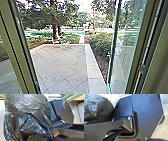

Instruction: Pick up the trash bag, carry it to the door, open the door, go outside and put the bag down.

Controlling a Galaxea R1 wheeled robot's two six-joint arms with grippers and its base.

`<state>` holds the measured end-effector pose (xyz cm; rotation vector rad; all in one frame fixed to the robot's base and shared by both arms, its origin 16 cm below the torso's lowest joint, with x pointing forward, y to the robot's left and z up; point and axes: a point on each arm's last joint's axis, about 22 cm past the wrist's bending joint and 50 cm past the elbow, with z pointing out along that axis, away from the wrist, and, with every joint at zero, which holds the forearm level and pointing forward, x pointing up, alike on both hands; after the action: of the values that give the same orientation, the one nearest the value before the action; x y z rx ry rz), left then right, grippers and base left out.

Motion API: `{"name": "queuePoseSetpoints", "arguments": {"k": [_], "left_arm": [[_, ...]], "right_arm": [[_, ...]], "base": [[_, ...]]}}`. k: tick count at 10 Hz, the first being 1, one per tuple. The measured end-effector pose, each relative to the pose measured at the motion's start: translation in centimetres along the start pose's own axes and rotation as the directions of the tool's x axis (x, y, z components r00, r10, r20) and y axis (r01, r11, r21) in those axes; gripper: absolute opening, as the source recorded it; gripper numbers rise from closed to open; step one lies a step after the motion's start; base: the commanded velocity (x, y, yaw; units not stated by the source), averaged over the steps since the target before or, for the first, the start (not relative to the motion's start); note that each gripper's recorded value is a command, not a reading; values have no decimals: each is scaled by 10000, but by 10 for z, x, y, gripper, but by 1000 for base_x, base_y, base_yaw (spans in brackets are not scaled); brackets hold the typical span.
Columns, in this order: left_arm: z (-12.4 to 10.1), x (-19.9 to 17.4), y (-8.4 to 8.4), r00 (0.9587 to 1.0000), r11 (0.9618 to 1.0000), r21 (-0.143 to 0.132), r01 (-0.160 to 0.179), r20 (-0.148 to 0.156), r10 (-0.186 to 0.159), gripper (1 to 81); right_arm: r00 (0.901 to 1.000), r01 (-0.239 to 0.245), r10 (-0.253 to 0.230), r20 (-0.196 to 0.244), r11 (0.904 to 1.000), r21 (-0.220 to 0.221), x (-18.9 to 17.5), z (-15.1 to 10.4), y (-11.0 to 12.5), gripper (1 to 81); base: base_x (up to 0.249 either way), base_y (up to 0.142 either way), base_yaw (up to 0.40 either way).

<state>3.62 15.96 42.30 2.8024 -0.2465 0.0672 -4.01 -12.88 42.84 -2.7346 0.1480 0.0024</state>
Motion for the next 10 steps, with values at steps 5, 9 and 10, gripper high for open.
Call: {"name": "queuePoseSetpoints", "arguments": {"k": [5,9,10], "left_arm": [[0,4,0,10000,10000,0,-5,-64,5,10],[0,7,-1,9999,10000,18,-20,-106,20,10],[0,12,-2,9999,10000,29,-31,-157,31,10]], "right_arm": [[10000,12,-12,-59,10000,1,4,0,0,811],[9999,19,-18,-113,10000,40,7,1,-3,811],[9999,109,-110,-92,9999,-49,9,-1,2,811]], "base": [[116,0,0],[116,0,0],[117,0,0]]}}
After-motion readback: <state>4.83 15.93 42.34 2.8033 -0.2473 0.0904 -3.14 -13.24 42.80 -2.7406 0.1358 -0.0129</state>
